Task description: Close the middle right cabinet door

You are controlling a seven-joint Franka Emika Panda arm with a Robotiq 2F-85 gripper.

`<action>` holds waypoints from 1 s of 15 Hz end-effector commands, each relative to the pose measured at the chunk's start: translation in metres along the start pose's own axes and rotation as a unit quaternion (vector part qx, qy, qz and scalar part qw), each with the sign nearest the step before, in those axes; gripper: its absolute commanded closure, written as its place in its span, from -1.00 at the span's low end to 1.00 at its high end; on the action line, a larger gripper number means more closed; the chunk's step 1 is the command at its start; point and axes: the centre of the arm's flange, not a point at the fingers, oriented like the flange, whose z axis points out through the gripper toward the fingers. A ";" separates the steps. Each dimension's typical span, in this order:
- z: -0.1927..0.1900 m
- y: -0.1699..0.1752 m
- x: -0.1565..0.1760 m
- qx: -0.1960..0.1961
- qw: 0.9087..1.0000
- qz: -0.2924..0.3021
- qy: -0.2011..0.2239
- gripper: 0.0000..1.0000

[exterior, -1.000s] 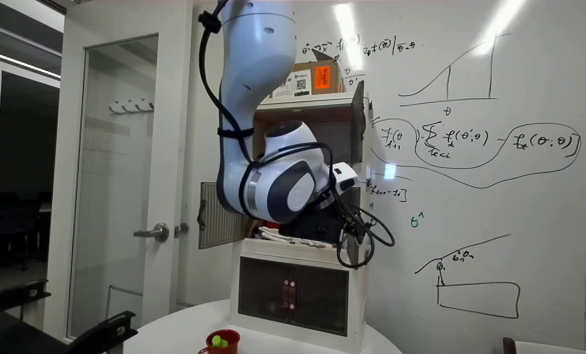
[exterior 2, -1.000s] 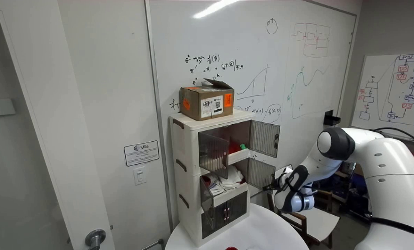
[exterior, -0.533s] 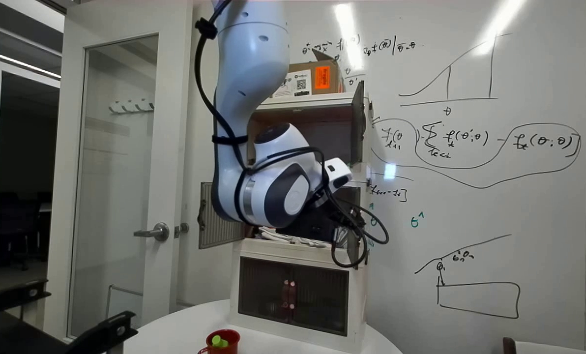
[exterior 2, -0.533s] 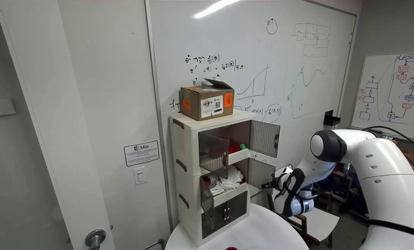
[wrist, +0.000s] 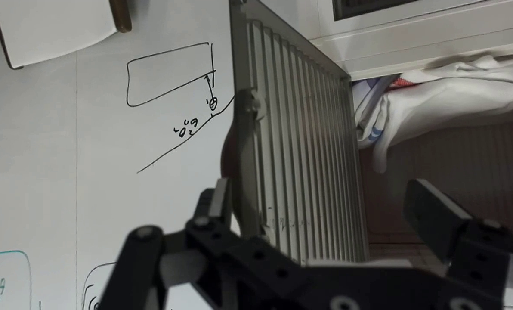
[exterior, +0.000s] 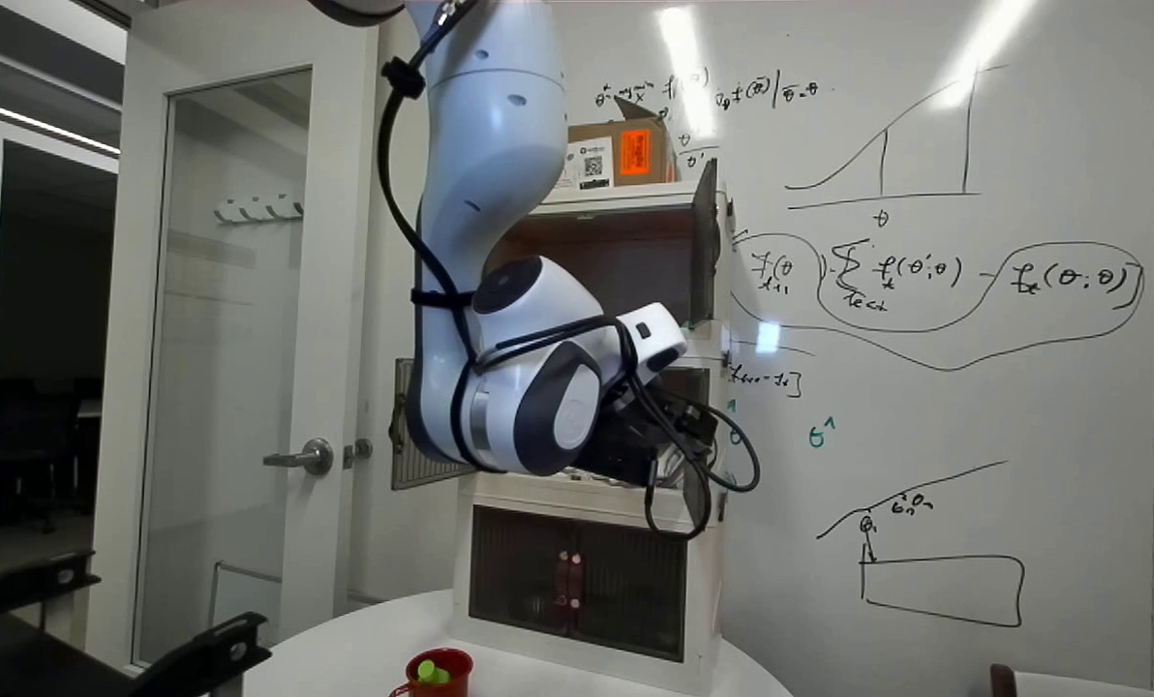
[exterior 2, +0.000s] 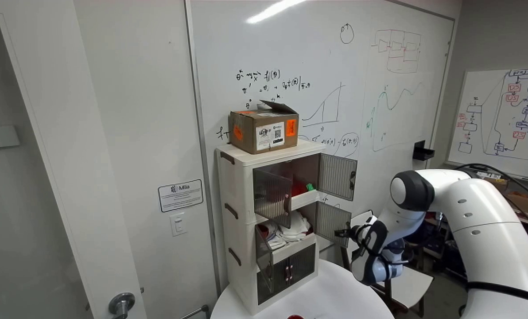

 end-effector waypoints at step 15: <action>0.006 -0.092 -0.031 0.094 0.993 -0.065 -0.038 -1.00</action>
